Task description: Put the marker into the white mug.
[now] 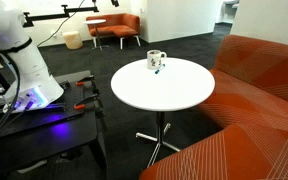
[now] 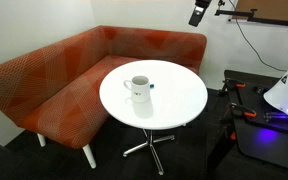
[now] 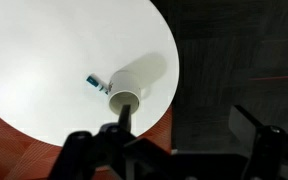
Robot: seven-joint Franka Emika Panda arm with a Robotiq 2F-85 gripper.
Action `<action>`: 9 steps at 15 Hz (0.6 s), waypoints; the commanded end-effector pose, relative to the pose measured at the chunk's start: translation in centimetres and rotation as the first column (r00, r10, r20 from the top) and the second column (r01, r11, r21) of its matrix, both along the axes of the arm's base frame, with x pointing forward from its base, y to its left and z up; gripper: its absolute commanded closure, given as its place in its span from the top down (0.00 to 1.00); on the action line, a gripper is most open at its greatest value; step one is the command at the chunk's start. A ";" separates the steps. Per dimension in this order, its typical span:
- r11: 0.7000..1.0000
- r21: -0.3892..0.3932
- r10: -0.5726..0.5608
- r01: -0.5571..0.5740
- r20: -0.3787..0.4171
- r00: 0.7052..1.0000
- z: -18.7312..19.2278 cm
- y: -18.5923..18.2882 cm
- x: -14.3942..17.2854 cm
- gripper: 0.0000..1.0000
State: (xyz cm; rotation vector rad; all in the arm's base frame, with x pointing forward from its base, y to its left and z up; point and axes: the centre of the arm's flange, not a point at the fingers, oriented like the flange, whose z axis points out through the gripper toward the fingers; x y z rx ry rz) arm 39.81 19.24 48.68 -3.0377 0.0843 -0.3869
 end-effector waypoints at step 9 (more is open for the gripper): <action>1.000 0.000 -0.004 0.004 0.007 1.000 0.4 -0.1 0.3 1.00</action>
